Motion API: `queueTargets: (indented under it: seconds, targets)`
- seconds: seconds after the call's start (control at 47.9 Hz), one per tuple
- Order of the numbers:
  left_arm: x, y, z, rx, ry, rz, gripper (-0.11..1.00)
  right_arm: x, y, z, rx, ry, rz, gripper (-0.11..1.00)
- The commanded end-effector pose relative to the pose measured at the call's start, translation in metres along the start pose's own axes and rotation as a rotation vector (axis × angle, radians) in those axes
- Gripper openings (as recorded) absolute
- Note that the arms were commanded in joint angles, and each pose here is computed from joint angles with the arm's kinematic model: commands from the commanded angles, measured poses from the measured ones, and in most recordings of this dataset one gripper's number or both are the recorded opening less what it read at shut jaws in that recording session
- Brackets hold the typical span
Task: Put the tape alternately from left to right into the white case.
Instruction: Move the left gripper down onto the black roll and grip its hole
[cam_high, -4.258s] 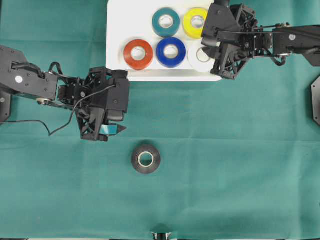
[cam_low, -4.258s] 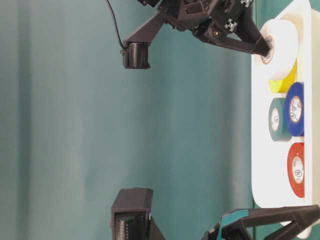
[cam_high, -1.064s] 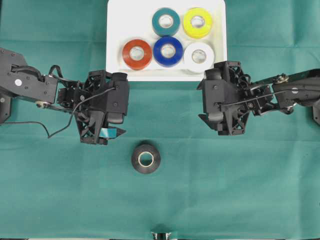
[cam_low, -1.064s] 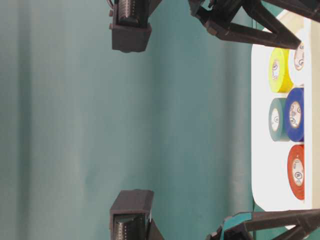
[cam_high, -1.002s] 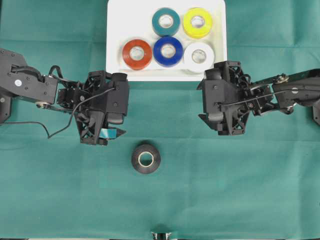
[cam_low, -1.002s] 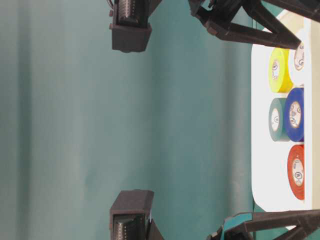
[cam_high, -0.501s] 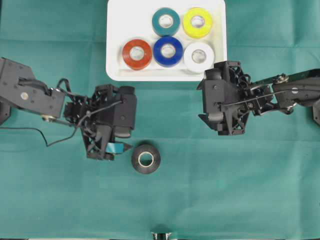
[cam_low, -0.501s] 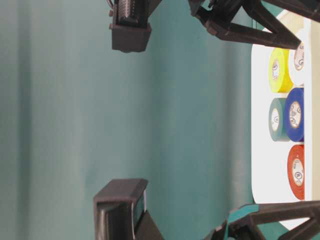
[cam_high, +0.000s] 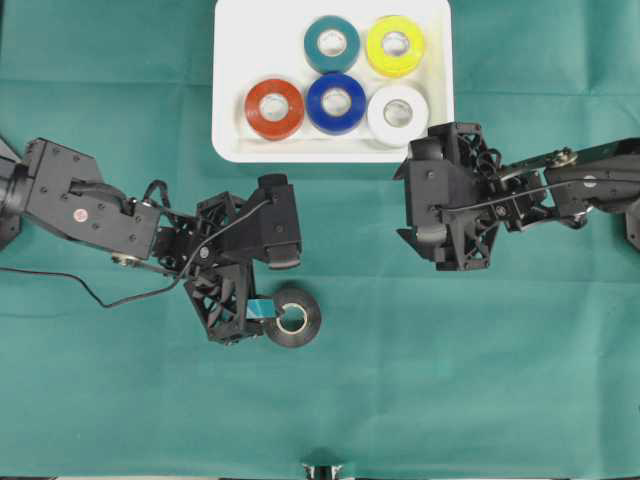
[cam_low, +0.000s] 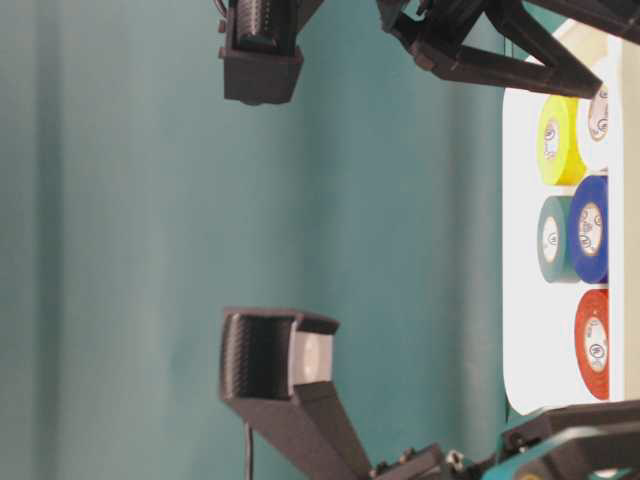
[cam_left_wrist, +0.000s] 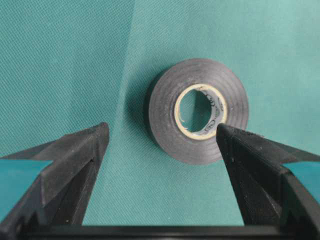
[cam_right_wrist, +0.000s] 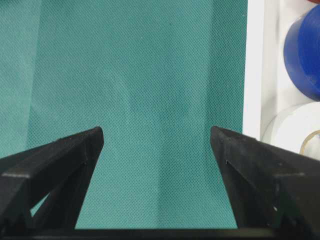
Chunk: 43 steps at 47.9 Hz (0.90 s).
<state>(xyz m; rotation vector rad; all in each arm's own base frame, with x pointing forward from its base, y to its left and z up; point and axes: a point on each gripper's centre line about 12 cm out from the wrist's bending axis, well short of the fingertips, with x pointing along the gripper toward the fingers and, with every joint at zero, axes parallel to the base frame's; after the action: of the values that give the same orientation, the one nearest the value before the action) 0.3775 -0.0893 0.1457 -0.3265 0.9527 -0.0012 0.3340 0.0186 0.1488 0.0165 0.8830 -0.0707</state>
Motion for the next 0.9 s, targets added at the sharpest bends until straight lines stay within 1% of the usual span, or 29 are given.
queueTargets:
  seconds: [0.0, 0.271, 0.459, 0.877]
  targets:
    - [-0.003, -0.007, 0.010, 0.001, -0.025, -0.016, 0.93, -0.008, 0.001, 0.008, 0.002, -0.036, 0.008, 0.72]
    - [0.017, -0.005, 0.006, 0.002, 0.011, 0.002, 0.93, -0.008, 0.001, 0.008, 0.002, -0.036, 0.008, 0.72]
    - [0.025, -0.008, 0.007, 0.006, 0.019, 0.003, 0.93, -0.008, 0.001, 0.009, 0.003, -0.039, 0.008, 0.72]
    - [0.042, -0.004, -0.001, 0.011, 0.059, 0.023, 0.93, -0.008, 0.001, 0.009, 0.002, -0.037, 0.008, 0.72]
